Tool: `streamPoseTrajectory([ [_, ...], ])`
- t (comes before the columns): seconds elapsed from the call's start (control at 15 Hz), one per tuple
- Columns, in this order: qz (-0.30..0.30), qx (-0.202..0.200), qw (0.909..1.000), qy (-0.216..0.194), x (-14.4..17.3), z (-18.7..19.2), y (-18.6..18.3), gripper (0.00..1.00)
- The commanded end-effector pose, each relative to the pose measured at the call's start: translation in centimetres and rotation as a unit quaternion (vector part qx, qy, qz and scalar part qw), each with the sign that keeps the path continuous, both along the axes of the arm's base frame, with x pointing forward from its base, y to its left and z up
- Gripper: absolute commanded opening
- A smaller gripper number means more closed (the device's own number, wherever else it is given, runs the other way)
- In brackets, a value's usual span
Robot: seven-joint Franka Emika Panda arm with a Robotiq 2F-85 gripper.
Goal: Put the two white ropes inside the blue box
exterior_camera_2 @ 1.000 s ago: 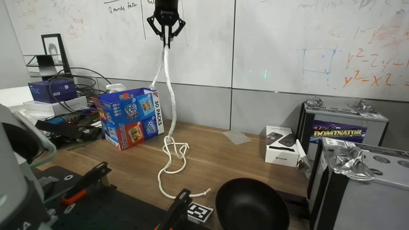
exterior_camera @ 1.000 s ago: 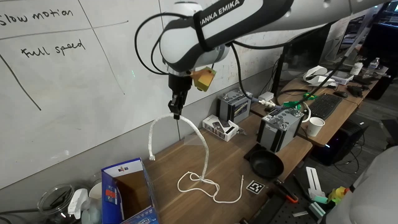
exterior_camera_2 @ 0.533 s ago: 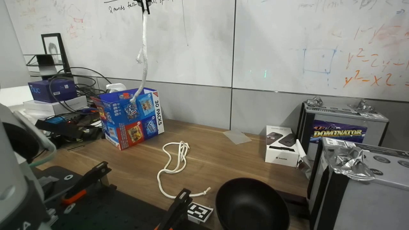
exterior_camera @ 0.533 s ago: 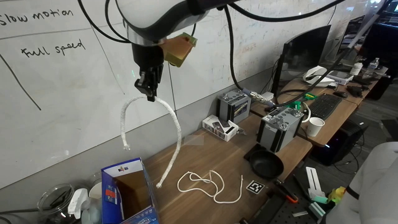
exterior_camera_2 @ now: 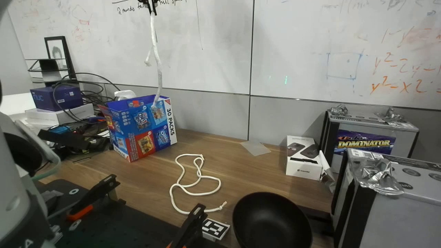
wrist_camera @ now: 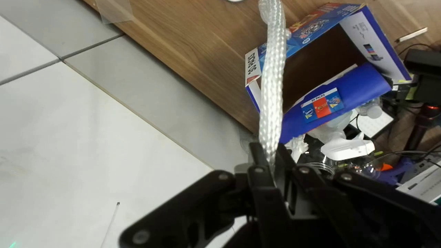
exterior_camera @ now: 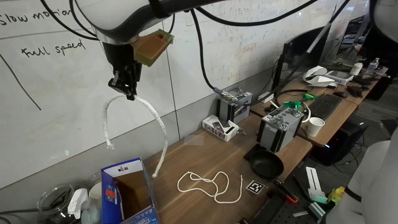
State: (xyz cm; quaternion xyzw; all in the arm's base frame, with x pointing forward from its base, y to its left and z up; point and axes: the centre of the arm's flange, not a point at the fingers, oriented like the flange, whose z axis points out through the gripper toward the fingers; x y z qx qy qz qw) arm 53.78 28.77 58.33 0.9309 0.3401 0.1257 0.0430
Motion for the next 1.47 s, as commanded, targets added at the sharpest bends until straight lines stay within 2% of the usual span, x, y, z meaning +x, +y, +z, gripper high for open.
streamPoseTrajectory([
  [0.0,-0.011,-0.013,0.9999,-0.002,2.9,1.6,3.5,0.05],
  [0.53,-0.053,-0.060,0.9964,-0.029,2.2,3.9,7.6,0.04],
  [0.87,-0.062,-0.060,0.9959,-0.028,1.4,5.3,8.2,0.04],
  [1.4,-0.050,-0.035,0.9980,0.012,2.2,1.9,8.3,0.04],
])
